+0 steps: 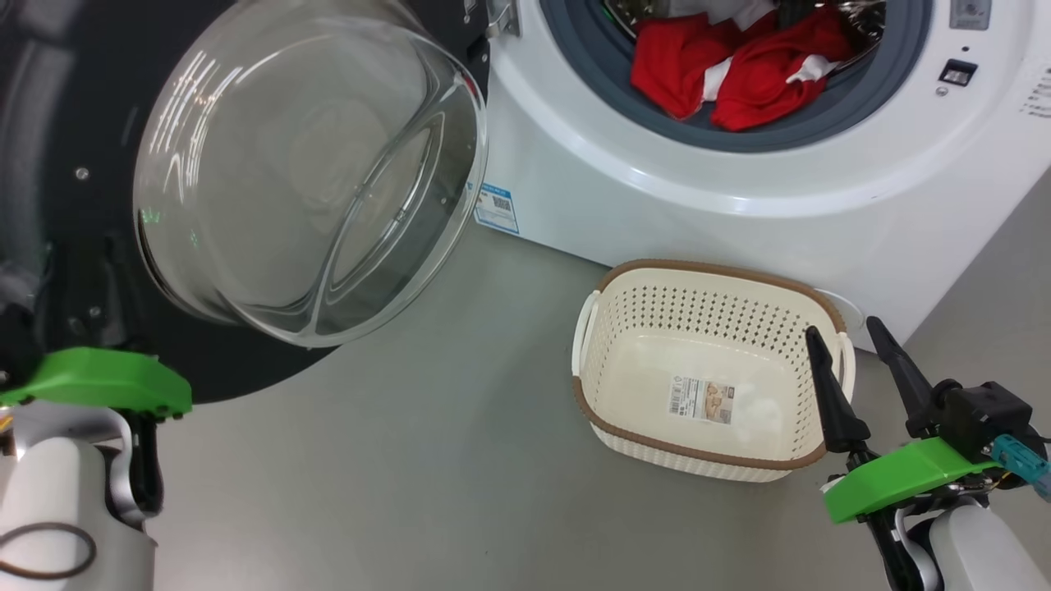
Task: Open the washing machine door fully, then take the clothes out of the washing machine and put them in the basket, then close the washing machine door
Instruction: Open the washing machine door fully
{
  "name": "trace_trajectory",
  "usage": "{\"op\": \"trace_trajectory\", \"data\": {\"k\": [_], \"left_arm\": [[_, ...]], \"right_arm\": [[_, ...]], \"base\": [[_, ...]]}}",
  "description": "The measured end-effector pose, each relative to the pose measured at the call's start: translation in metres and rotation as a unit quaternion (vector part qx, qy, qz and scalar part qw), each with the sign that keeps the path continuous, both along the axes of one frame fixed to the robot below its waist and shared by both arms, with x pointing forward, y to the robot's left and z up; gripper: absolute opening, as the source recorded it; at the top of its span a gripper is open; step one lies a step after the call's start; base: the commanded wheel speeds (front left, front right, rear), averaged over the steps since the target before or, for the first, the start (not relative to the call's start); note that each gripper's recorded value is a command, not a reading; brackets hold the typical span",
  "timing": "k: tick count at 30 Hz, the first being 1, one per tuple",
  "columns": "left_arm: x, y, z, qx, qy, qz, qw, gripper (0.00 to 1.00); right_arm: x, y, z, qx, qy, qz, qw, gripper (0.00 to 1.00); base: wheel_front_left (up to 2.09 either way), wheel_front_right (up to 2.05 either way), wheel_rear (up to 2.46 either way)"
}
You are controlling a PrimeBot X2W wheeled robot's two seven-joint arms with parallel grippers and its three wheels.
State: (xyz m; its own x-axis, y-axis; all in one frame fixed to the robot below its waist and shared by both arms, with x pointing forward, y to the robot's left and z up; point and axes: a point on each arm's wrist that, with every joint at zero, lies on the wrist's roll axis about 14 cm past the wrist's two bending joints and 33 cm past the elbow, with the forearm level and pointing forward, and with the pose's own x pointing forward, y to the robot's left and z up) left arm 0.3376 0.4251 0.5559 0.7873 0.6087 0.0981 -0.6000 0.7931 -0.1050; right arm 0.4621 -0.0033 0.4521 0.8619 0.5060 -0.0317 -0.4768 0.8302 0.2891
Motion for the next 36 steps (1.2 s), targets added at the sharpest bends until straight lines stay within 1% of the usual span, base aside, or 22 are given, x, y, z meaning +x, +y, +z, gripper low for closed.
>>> {"op": "trace_trajectory", "data": {"k": [4,6,9,12,14,16,22,30,33,36], "left_arm": [[0.001,-0.012,0.011,0.019,-0.014,-0.017,1.000,1.00],[0.007,-0.028,0.033,0.037,-0.047,-0.040,0.997,1.00],[0.013,-0.046,0.049,0.050,-0.074,-0.069,0.994,1.00],[0.020,-0.069,0.059,0.067,-0.087,-0.109,0.988,1.00],[0.027,-0.090,0.068,0.083,-0.098,-0.145,0.981,1.00],[0.032,-0.108,0.076,0.089,-0.113,-0.173,0.974,1.00],[0.039,-0.148,0.072,0.072,-0.128,-0.231,0.962,1.00],[0.050,-0.193,0.054,0.050,-0.118,-0.298,0.946,1.00],[0.053,-0.205,0.044,0.035,-0.111,-0.313,0.942,1.00],[0.054,-0.211,0.030,0.019,-0.099,-0.320,0.942,1.00]], "right_arm": [[-0.004,-0.002,0.010,0.009,-0.006,-0.010,1.000,1.00],[-0.007,-0.006,0.017,0.015,-0.012,-0.019,1.000,1.00],[-0.011,-0.011,0.026,0.022,-0.020,-0.030,0.999,1.00],[-0.011,-0.022,0.039,0.021,-0.039,-0.047,0.998,1.00],[-0.012,-0.031,0.047,0.027,-0.048,-0.061,0.997,1.00],[-0.014,-0.040,0.053,0.030,-0.055,-0.074,0.995,1.00],[-0.022,-0.067,0.074,0.036,-0.081,-0.110,0.990,1.00],[-0.038,-0.116,0.087,0.034,-0.102,-0.172,0.979,1.00],[-0.045,-0.131,0.090,0.033,-0.106,-0.192,0.975,1.00],[-0.051,-0.145,0.096,0.034,-0.116,-0.209,0.970,1.00]], "base": [[0.00,0.00,0.00],[0.00,0.00,0.00],[0.00,0.00,0.00],[0.00,0.00,0.00],[0.00,0.00,0.00],[0.00,0.00,0.00],[0.00,0.00,0.00],[0.00,0.00,0.00],[0.00,0.00,0.00],[0.00,0.00,0.00]]}}
